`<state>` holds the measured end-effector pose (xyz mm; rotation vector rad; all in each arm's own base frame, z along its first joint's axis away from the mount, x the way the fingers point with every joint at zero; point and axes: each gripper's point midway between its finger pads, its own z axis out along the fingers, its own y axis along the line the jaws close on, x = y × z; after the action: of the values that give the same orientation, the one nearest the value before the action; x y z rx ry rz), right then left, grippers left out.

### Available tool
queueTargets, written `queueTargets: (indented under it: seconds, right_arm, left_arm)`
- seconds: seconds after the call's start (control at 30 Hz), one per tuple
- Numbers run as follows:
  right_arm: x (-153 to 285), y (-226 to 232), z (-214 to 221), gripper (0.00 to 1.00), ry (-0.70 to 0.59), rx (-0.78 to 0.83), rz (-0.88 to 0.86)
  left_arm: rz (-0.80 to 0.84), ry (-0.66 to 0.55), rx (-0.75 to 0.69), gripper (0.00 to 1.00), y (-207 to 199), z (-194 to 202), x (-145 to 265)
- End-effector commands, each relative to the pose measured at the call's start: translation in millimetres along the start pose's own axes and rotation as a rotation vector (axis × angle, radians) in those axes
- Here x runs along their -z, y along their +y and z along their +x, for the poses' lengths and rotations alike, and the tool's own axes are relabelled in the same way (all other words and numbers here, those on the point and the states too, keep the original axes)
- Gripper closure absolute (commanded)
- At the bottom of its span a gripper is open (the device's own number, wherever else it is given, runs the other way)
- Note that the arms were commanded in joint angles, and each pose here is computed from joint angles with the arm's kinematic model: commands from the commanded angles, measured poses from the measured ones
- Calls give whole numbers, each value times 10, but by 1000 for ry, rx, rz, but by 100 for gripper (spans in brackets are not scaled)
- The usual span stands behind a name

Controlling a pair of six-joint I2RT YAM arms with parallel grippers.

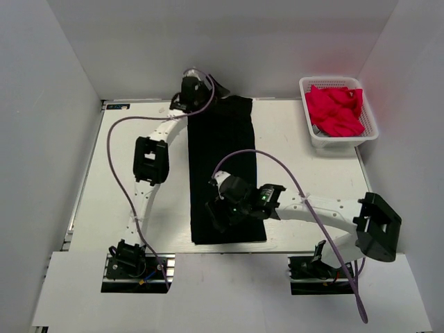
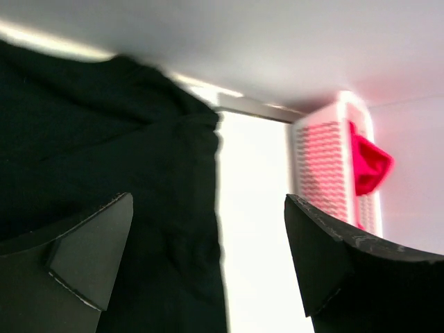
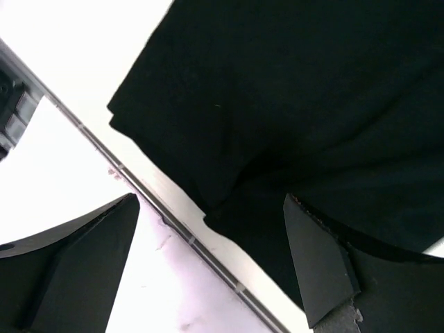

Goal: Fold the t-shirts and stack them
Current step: Rotate the tshirt 90 degrees

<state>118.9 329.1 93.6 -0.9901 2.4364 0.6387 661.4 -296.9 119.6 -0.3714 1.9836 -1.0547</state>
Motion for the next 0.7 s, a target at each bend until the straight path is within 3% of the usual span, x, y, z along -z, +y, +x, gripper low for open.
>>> queueTargets:
  seconds: [0.0, 0.1, 0.13, 0.17, 0.2, 0.23, 0.3, 0.33, 0.37, 0.4, 0.43, 0.47, 0.6, 0.63, 0.67]
  right_arm:
    - [183, -225, 116, 10, 19, -79, 134]
    - [308, -350, 165, 10, -48, -188, 187]
    - [310, -455, 217, 10, -64, -227, 226]
    - [347, -510, 279, 10, -77, -248, 241]
    - [400, -600, 293, 10, -114, -298, 268]
    - [417, -631, 310, 10, -128, -326, 278]
    - [505, -737, 408, 10, -156, -376, 301]
    - [530, -763, 421, 10, -166, -393, 305]
    - [532, -805, 534, 10, -166, -409, 308]
    - [585, -821, 521, 10, -194, -426, 299]
    - [597, -812, 539, 10, -199, -431, 290]
    - [633, -841, 595, 10, -213, -439, 282]
    - [649, -871, 752, 10, -207, -451, 269]
    - [630, -875, 803, 10, -192, -448, 263]
    - [619, -846, 822, 10, -182, -439, 247]
  left_arm:
    - [113, -82, -167, 0, -1241, -762, 871]
    - [68, -11, -194, 0, -1354, -653, 1327]
    - [-15, 72, -186, 0, -996, -346, 1394]
    - [-30, 109, -188, 0, -922, -208, 1538]
    - [9, 80, -206, 0, -1201, -228, 1906]
    - [-49, 155, -172, 0, -788, 234, 1998]
    - [-67, 171, -147, 0, -655, 531, 2327]
    - [-114, 240, -112, 0, -331, 991, 2517]
    - [-79, 199, -119, 0, -490, 987, 2806]
    - [-102, 202, -88, 0, -420, 1134, 2958]
    - [-116, 276, -74, 0, -193, 1560, 3143]
    - [-88, 267, -86, 0, -270, 1604, 3343]
    - [-193, 502, -16, 0, 83, 2334, 3927]
    - [-126, 524, -20, 0, -45, 2393, 4063]
    - [-168, 573, 2, 0, 13, 2519, 4212]
